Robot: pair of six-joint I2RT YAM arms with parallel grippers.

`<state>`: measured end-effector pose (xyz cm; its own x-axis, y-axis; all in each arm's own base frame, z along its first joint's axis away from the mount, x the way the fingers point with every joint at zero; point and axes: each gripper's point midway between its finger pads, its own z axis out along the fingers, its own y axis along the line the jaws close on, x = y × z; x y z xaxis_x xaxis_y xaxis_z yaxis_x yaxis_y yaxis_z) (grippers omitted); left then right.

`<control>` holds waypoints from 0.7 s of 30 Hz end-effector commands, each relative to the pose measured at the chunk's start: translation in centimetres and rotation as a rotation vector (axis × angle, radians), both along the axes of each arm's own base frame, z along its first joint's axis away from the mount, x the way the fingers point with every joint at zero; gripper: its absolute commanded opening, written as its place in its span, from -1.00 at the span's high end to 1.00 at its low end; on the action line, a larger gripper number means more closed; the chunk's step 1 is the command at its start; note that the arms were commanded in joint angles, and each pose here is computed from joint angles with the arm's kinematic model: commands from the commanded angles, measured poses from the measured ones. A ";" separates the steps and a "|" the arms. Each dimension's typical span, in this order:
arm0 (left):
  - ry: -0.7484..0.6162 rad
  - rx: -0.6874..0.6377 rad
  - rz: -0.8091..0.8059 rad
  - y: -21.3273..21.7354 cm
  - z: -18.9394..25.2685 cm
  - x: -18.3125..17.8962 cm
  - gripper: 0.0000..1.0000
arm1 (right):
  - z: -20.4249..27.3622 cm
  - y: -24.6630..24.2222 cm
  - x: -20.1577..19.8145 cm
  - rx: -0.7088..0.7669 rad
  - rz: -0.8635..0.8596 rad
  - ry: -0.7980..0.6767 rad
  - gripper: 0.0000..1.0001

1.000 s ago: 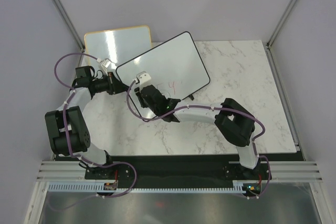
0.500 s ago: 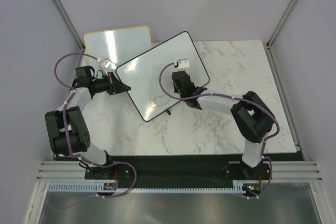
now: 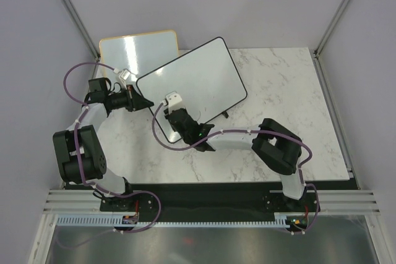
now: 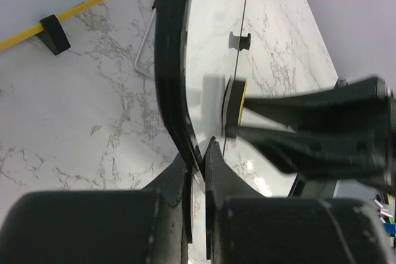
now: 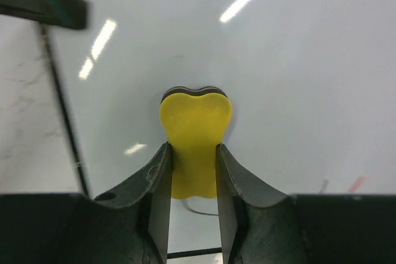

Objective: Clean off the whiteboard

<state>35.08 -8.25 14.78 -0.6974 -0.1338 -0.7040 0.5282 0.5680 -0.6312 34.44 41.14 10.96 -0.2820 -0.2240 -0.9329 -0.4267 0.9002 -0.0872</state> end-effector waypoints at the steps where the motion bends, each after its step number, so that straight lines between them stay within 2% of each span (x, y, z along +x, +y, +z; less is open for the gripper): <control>1: -0.310 0.172 -0.050 0.5 2.4 2.5 0.96 | -5.9 6.1 -4.5 -0.003 0.271 0.171 1.00; 6: -0.308 0.172 -0.052 0.5 2.2 2.5 0.96 | -5.4 6.2 -4.1 -0.014 0.264 0.159 1.00; 9: -0.308 0.171 -0.054 0.4 2.3 2.5 0.96 | -5.4 4.8 -2.9 -0.044 0.194 0.143 1.00; 12: -0.314 0.173 -0.054 0.5 2.4 2.6 0.96 | -6.0 1.3 -1.2 -0.035 0.089 0.163 1.00; 16: -0.314 0.172 -0.054 0.5 2.4 2.6 0.96 | -8.2 -6.5 0.4 -0.055 -0.104 0.202 1.00; 21: -0.318 0.175 -0.054 0.5 2.5 2.6 0.96 | -8.3 -15.1 3.7 0.092 -0.319 0.245 1.00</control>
